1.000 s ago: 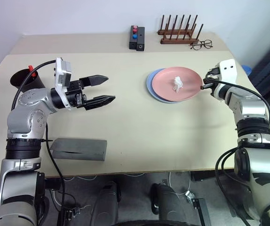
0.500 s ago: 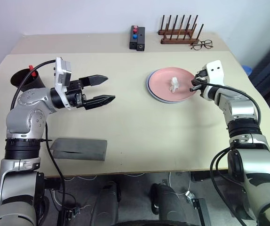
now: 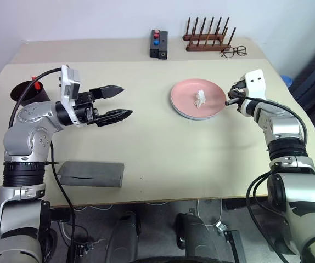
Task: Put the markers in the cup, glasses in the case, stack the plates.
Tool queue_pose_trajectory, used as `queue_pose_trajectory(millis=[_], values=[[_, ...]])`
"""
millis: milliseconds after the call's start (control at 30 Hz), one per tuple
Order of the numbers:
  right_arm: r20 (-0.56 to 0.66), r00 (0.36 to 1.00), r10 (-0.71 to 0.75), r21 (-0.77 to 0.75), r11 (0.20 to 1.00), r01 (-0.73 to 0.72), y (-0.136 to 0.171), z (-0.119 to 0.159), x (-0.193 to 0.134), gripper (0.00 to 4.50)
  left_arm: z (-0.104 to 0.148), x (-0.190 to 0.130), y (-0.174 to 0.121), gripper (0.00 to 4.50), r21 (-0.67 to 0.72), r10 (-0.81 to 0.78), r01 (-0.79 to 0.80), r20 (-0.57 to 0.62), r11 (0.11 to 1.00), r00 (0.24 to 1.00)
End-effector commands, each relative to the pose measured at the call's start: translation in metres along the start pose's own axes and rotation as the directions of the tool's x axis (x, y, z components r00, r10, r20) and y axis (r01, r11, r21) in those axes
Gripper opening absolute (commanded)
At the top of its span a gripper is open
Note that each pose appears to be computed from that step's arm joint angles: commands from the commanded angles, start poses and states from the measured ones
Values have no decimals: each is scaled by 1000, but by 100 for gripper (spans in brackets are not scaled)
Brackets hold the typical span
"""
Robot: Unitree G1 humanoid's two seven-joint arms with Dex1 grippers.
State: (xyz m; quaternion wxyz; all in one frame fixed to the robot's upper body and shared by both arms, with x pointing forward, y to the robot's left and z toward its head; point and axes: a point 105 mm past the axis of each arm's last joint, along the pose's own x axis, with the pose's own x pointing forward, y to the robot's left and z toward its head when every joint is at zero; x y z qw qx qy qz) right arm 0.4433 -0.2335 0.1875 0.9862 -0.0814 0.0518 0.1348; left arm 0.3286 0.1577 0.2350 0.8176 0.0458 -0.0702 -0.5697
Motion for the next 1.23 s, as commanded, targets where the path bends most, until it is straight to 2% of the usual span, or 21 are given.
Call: queue_pose_trajectory(millis=[33, 133, 267, 300, 367, 433, 600, 633, 767, 933, 1067, 1233], values=[[291, 930, 223, -56, 975, -217, 23, 69, -28, 6, 14, -11, 3, 450, 50, 12, -12, 9, 999, 1000], [289, 827, 481, -152, 876, -457, 59, 68, -58, 6, 16, -18, 5, 450, 62, 27, -27, 1, 998, 1000], [222, 790, 571, -151, 821, -551, 71, 53, -71, 6, 17, -21, 5, 450, 63, 45, -45, 2, 997, 999], [185, 789, 586, -128, 810, -572, 74, 47, -71, 29, 18, -24, 4, 450, 59, 50, -51, 3, 997, 999], [194, 680, 707, -102, 704, -703, 98, 54, -90, 82, 18, -41, -5, 450, 20, 49, -49, 7, 999, 999], [239, 602, 762, -119, 638, -761, 109, 67, -108, 186, 13, -57, -16, 450, 3, 37, -37, -15, 999, 999], [200, 521, 830, -151, 551, -820, 107, 66, -140, 429, 8, -75, -28, 450, -58, 27, -28, -16, 998, 1000], [181, 511, 841, -169, 538, -826, 108, 62, -146, 441, 6, -78, -28, 450, -54, 36, -37, -22, 998, 999], [139, 503, 853, -204, 521, -829, 103, 52, -157, 441, -1, -78, -31, 450, -66, 41, -42, -22, 997, 999], [132, 567, 813, -263, 580, -771, 93, 53, -157, 441, -9, -79, -30, 450, -83, 18, -21, -37, 996, 999], [128, 584, 801, -254, 596, -762, 90, 49, -162, 441, -19, -83, -26, 450, -90, 12, -18, -69, 996, 998], [122, 603, 788, -257, 612, -748, 88, 46, -168, 441, -15, -80, -26, 450, -105, 6, -11, -56, 994, 998]])
